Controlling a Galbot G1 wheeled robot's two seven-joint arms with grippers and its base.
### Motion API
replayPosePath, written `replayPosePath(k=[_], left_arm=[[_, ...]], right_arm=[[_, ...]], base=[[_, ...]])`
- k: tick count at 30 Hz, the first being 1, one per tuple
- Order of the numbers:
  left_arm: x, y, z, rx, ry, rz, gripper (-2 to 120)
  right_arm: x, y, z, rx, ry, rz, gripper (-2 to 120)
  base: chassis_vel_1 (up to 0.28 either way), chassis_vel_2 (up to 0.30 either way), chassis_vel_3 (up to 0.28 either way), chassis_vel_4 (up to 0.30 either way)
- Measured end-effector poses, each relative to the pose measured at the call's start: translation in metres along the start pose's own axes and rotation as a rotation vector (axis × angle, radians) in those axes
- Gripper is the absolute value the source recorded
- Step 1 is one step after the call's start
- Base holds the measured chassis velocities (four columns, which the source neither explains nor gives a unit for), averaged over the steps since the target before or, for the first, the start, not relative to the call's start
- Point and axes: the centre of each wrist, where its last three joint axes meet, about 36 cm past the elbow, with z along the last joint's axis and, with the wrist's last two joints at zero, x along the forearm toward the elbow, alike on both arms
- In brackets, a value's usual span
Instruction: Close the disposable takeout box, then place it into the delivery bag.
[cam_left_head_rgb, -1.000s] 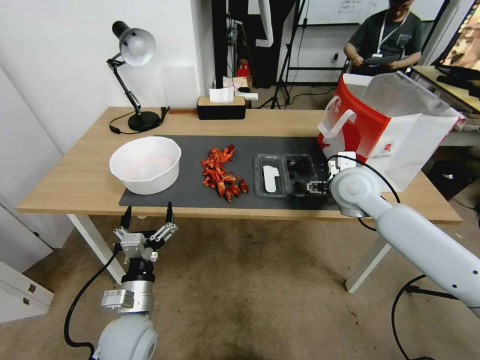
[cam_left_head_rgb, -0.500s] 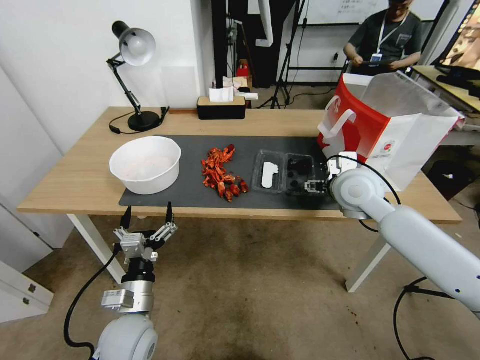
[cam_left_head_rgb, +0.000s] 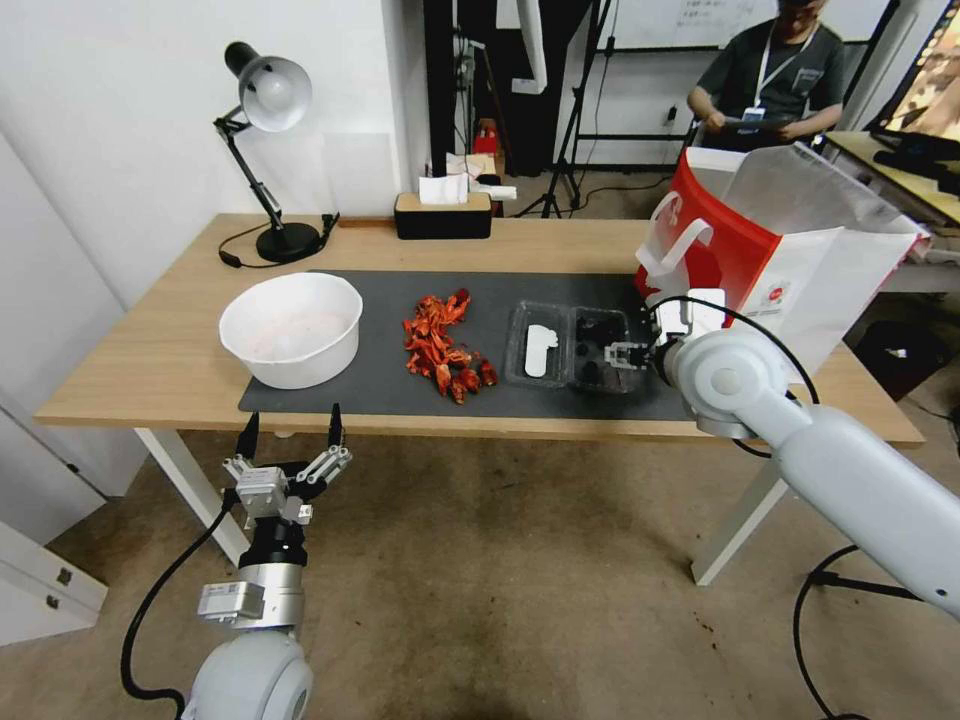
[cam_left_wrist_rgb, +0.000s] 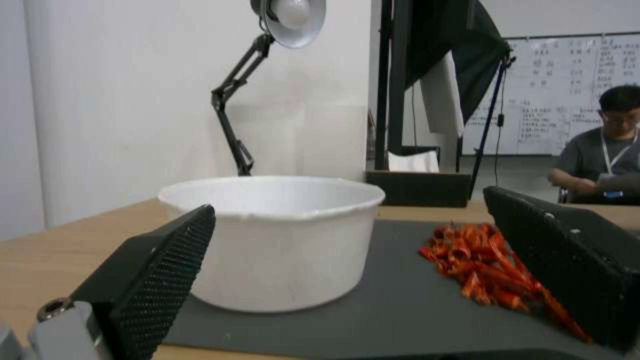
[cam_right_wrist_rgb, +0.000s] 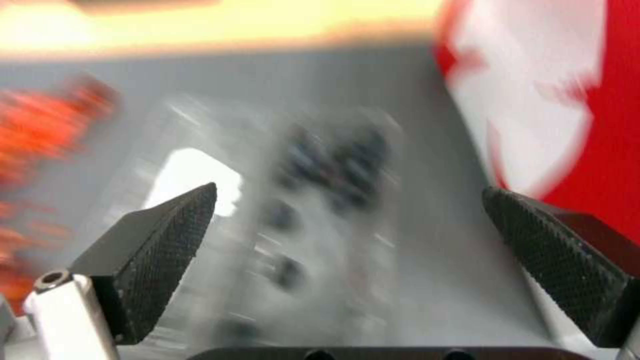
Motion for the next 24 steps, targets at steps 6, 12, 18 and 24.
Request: replayPosePath(k=[6,12,18,24], left_arm=[[-0.002,0.003,-0.003,0.003,-0.005,-0.002,100],[-0.003,0.004,0.000,0.007,0.001,-0.005,100],[-0.004,0.005,0.000,0.010,0.002,0.002,100],[-0.001,0.003,0.006,0.017,0.014,0.015,100]], right_arm=[[0.034,-0.027,0.048,0.057,-0.368,-0.140,100],[0.051,-0.039,0.119,0.092,-0.639,-0.185,100],[0.060,-0.056,0.206,0.113,-0.787,-0.123,100],[0.079,-0.065,0.280,0.018,-0.766,-0.003,100]], base=[[0.000,0.000,0.000,0.000],[0.000,0.000,0.000,0.000],[0.000,0.000,0.000,0.000],[0.000,0.000,0.000,0.000]])
